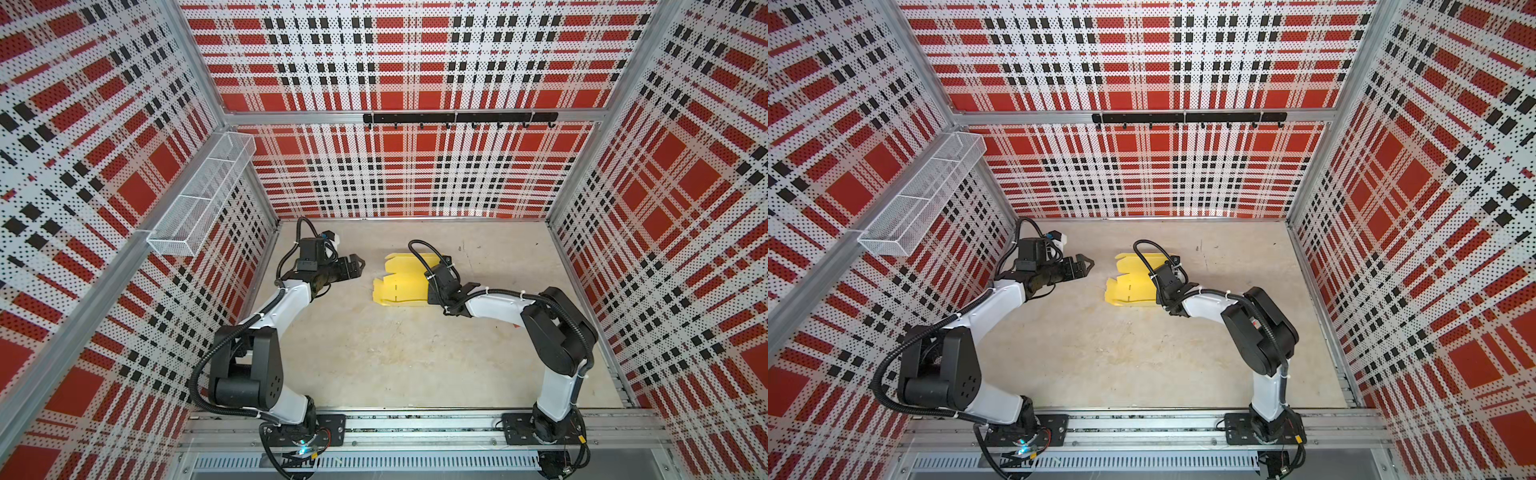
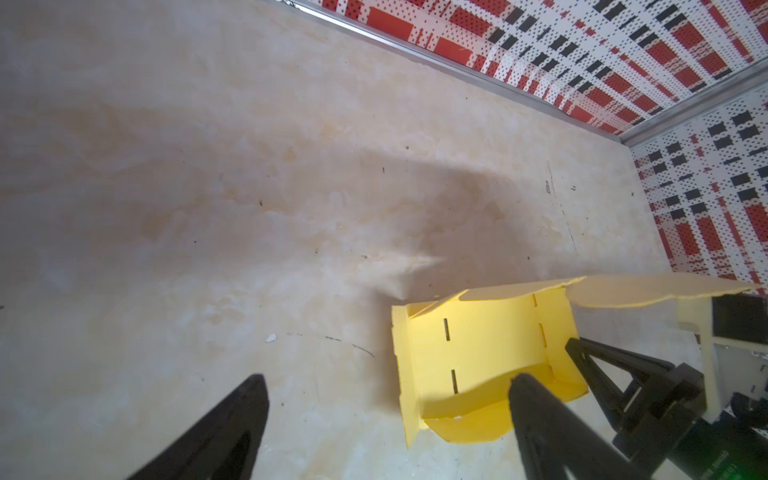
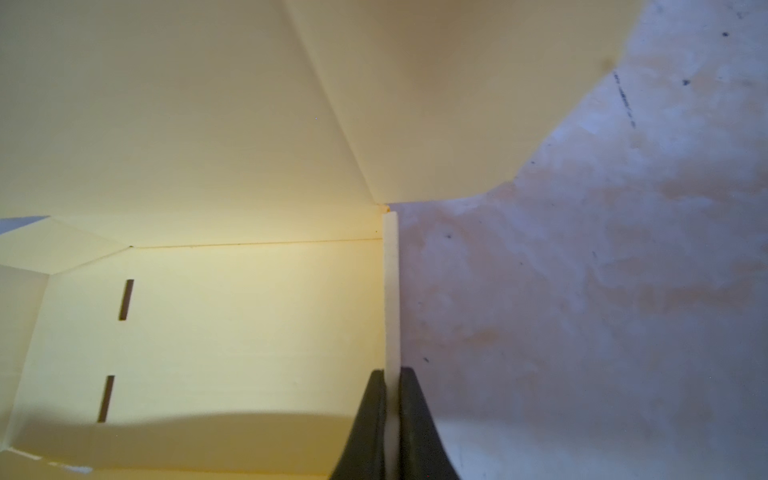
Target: Fold the paper box
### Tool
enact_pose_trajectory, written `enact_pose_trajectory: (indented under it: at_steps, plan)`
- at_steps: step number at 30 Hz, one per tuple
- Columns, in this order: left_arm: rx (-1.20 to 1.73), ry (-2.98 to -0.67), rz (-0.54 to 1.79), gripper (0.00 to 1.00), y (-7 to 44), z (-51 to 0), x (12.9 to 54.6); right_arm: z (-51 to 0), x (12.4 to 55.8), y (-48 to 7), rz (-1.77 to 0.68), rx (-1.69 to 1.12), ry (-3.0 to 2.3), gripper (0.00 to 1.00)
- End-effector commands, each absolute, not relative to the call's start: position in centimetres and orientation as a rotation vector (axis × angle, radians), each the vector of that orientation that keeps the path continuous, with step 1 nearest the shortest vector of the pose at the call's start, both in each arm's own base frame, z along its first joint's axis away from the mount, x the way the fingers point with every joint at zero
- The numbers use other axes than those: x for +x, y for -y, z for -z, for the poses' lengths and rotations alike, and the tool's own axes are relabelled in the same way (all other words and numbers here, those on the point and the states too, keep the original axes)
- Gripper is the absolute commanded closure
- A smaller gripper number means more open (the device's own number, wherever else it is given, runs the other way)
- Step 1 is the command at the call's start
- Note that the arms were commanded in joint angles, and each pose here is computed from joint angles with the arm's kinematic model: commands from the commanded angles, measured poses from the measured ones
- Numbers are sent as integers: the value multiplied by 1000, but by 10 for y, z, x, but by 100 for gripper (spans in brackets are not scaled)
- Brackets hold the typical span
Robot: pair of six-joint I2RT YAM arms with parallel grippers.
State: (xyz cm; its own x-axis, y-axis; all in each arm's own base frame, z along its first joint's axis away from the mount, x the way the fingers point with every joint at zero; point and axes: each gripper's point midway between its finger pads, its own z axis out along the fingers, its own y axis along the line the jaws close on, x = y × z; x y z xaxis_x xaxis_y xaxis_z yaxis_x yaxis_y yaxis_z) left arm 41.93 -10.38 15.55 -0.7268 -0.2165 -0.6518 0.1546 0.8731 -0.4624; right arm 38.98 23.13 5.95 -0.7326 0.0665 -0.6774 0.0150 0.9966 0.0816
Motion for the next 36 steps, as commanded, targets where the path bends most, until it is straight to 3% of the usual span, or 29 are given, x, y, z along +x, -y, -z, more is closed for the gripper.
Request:
enact_pose_trajectory:
  at_steps: [1,4,13,23,36]
  plan:
    - [-31,-2298,710,17,126,-149,418,-78,384,-219,-105,80,-2339,90]
    - [-11,-2309,770,29,145,-147,414,-77,375,-208,-93,97,-2355,89]
    - [-18,-2364,913,98,185,-126,406,-68,362,-194,-93,108,-2349,89]
    - [-100,-2461,1032,100,209,-96,411,-58,364,-192,-102,99,-2356,90]
    - [3,-2549,1028,100,239,-80,419,-61,362,-190,-113,104,-2344,90]
